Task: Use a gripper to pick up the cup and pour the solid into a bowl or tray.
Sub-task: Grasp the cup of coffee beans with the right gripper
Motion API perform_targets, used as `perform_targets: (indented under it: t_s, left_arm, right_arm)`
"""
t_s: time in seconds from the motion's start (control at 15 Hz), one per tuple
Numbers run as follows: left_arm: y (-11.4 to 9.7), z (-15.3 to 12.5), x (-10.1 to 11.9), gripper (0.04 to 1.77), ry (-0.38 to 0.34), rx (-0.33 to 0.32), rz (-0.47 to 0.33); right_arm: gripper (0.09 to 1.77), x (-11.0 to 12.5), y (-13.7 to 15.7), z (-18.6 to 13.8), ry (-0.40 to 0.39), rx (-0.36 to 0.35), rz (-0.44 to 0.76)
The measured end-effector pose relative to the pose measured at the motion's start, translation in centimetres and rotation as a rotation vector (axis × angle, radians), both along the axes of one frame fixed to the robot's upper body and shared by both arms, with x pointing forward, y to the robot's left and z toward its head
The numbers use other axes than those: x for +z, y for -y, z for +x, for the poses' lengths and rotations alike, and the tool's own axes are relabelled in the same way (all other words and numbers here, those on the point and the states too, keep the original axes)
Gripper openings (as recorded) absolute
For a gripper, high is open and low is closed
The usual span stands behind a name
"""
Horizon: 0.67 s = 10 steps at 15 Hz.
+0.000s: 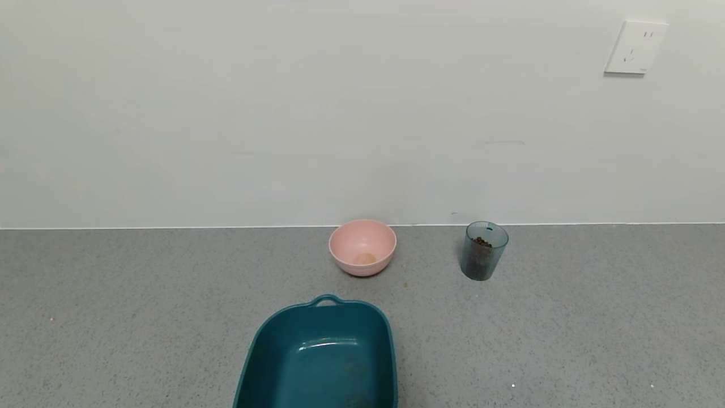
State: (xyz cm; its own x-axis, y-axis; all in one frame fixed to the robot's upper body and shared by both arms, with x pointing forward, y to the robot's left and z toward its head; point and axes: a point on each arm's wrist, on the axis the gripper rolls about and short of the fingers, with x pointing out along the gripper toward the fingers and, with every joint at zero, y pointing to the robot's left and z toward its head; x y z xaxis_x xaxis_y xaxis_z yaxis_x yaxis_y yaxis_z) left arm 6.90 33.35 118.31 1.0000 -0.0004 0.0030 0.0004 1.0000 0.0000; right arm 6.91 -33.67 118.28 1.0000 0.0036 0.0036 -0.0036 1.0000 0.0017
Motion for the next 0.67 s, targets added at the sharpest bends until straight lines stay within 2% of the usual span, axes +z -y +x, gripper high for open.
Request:
perform_targets:
  t_s: [0.67]
  left_arm:
    - [0.00,0.00,0.00,1.75,0.000,0.000,0.000]
  right_arm:
    - [1.71,0.51,0.01,-0.15,0.015,-0.013,-0.002]
